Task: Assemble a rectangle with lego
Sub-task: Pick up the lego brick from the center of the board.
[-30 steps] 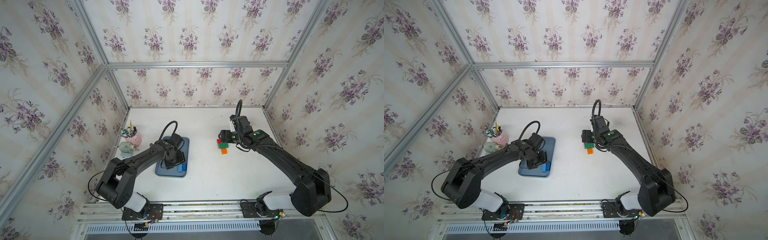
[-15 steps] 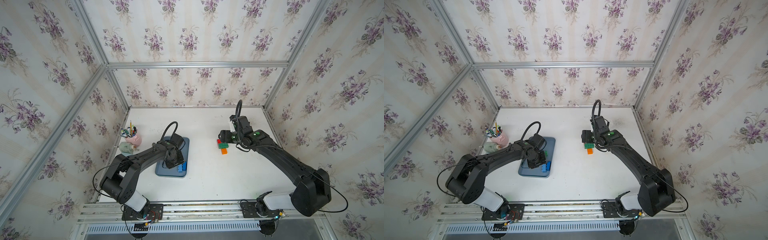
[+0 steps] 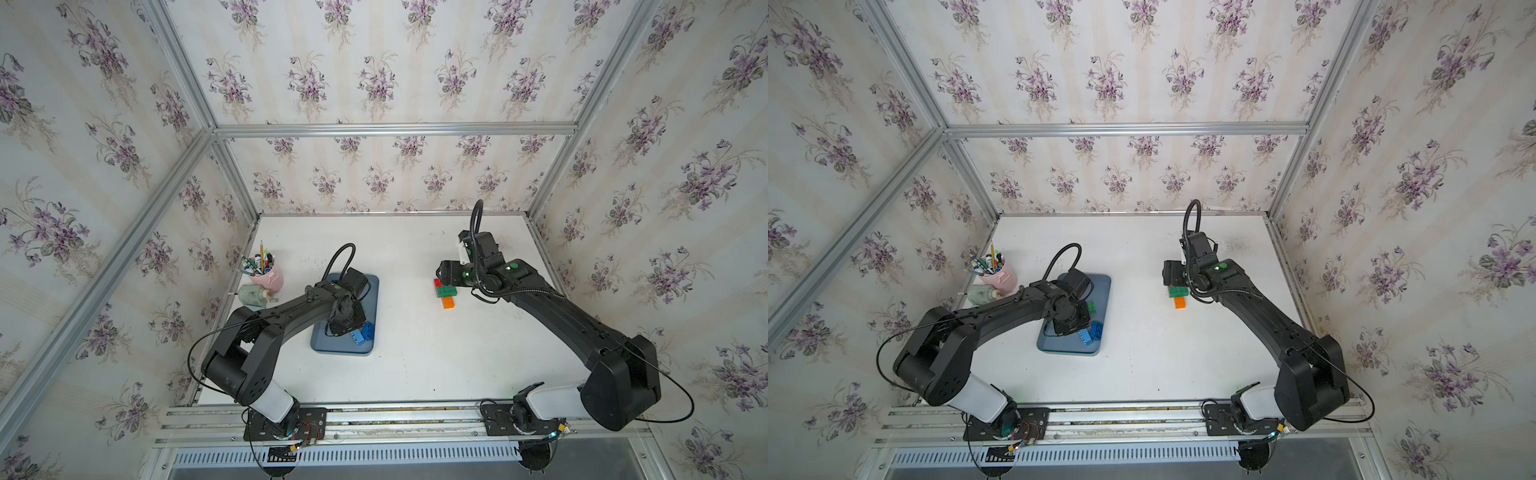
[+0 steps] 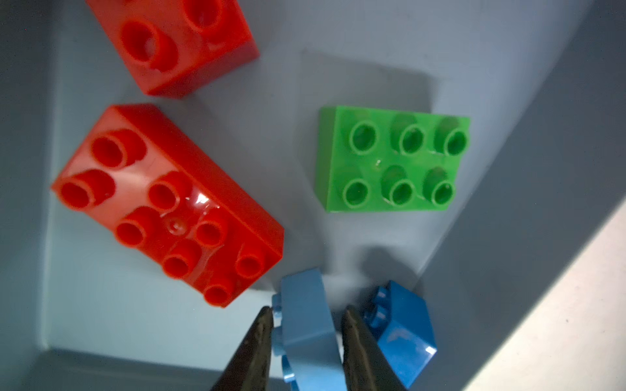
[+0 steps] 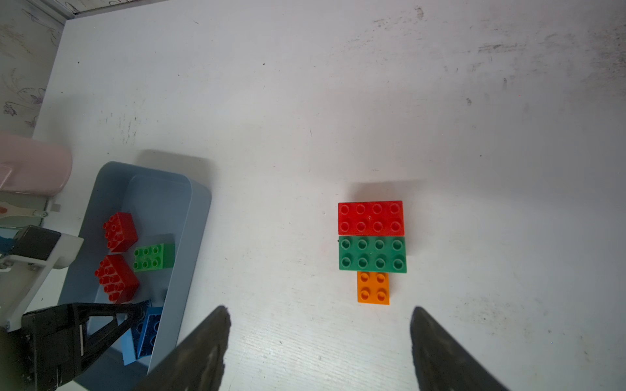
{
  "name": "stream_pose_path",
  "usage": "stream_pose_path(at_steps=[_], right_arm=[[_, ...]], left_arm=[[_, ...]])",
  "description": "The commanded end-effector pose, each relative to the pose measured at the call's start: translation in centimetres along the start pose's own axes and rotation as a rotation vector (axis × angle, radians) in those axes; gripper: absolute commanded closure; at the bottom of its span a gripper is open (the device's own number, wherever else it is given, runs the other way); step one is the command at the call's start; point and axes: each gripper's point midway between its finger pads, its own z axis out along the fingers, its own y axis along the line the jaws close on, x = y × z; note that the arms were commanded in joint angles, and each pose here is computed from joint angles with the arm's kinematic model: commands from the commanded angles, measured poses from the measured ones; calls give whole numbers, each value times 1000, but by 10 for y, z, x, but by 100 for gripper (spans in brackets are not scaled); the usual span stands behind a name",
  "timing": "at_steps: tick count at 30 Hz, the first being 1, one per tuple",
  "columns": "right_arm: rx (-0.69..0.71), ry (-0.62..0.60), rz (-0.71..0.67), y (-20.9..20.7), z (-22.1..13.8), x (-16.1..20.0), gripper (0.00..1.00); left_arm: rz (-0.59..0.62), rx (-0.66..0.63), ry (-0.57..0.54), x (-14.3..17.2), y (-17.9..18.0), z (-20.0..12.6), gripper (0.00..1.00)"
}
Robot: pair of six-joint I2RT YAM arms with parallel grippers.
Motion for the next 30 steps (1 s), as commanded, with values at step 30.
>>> stream_pose_path(at_steps=[30], right_arm=[[354,-298,538,-161,-77,-19,15]], left_arm=[[1008,-244,-630,2,-148,-83,78]])
